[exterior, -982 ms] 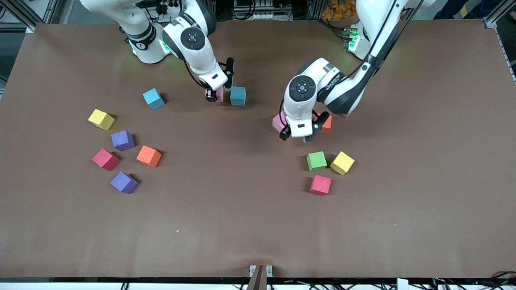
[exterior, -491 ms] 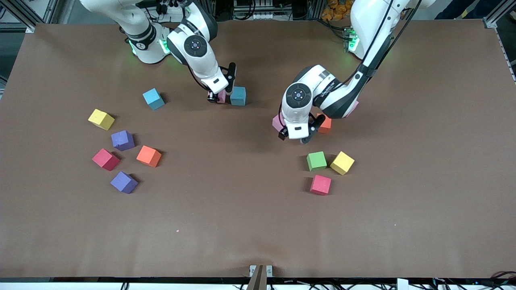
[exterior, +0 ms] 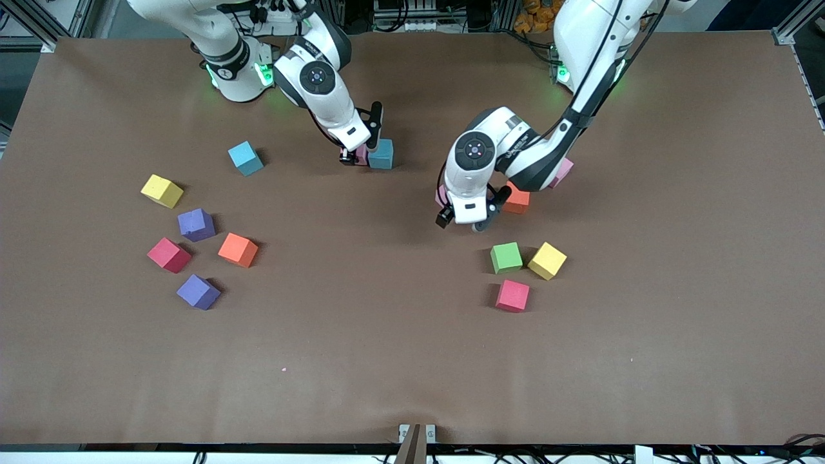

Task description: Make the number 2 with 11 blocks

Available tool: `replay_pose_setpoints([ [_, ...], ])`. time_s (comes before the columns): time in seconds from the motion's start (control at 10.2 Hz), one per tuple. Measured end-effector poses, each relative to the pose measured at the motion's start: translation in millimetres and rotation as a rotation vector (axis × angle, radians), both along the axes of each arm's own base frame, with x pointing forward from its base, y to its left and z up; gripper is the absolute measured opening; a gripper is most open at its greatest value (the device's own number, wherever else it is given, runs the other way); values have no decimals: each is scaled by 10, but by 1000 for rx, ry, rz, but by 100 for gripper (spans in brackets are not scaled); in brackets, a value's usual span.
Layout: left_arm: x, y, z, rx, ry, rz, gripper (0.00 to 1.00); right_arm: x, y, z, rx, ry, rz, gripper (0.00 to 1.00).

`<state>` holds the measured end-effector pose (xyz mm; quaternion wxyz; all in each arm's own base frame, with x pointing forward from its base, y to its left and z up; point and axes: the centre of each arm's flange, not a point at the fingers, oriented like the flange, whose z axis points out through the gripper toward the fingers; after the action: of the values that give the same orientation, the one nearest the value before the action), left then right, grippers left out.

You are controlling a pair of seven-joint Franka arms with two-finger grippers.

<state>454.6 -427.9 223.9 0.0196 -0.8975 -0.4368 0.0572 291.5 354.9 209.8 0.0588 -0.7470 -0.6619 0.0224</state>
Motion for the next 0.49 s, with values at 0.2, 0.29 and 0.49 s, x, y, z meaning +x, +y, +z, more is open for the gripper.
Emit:
replay_pose_setpoints([
  [0.2, -184, -62, -133, 18, 23, -25, 100, -9, 12, 0, 3, -2, 3, 60],
  [0.29, -224, -66, -160, 23, 28, -30, 100, -8, 16, -4, 6, -3, 2, 60],
  [0.49, -243, -60, -170, 26, 31, -32, 100, -9, 17, -15, 8, -3, 2, 60],
])
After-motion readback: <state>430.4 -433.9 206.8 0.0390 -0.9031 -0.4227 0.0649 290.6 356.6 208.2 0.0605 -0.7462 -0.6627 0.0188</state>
